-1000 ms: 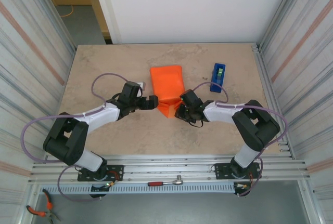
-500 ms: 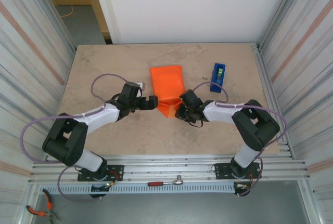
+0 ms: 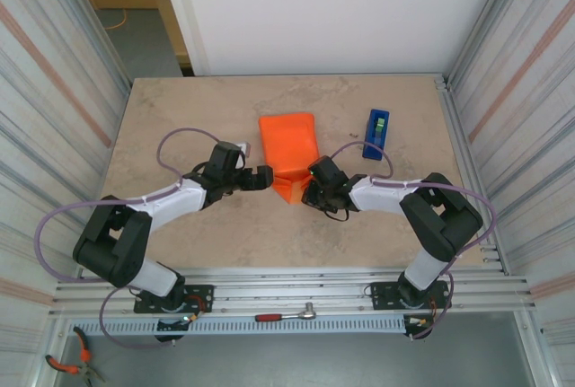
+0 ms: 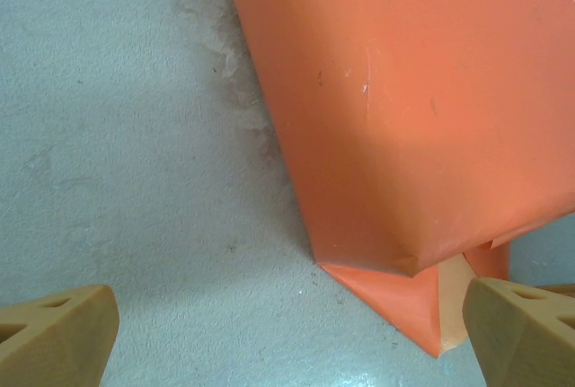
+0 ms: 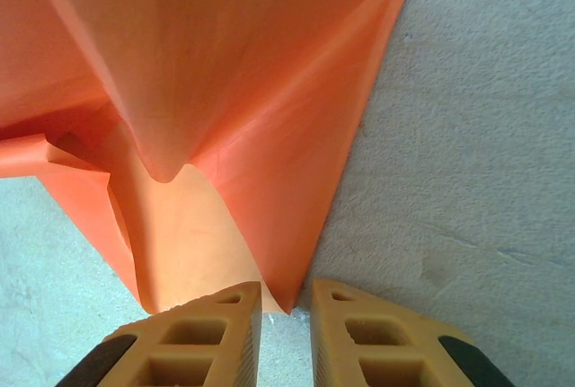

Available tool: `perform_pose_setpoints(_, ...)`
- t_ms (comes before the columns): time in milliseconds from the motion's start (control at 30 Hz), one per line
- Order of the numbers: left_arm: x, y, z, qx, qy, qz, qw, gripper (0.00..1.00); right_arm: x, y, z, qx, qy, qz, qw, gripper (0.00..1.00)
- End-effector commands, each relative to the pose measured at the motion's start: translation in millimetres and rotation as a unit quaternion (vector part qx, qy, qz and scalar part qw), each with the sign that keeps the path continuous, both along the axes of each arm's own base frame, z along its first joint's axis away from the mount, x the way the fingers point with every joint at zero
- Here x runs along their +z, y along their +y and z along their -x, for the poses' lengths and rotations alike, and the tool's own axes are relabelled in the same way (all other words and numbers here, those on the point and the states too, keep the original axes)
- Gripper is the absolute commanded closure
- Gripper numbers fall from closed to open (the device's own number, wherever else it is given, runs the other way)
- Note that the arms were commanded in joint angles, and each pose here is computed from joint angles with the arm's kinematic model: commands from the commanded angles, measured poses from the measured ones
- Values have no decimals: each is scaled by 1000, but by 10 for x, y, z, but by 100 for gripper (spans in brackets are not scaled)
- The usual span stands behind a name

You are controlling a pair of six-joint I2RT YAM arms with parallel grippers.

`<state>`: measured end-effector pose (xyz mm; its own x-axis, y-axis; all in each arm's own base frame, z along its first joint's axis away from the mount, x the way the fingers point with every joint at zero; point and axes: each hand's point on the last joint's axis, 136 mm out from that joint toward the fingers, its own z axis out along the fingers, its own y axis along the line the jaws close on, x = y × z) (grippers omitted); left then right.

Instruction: Wrap the gift box in paper

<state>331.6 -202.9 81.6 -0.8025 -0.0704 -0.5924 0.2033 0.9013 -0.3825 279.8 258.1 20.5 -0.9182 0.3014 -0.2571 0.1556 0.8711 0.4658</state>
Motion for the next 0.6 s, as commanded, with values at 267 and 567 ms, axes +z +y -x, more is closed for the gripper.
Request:
perform_pose_setpoints(267, 110, -1, -23, 2, -14, 18, 1000, 1, 80, -17, 15, -10, -7, 12, 1000, 76)
perform_pose_setpoints(567, 106, -4, -21, 1, -14, 20, 1000, 1, 117, -59, 32, -15, -16, 21, 1000, 76)
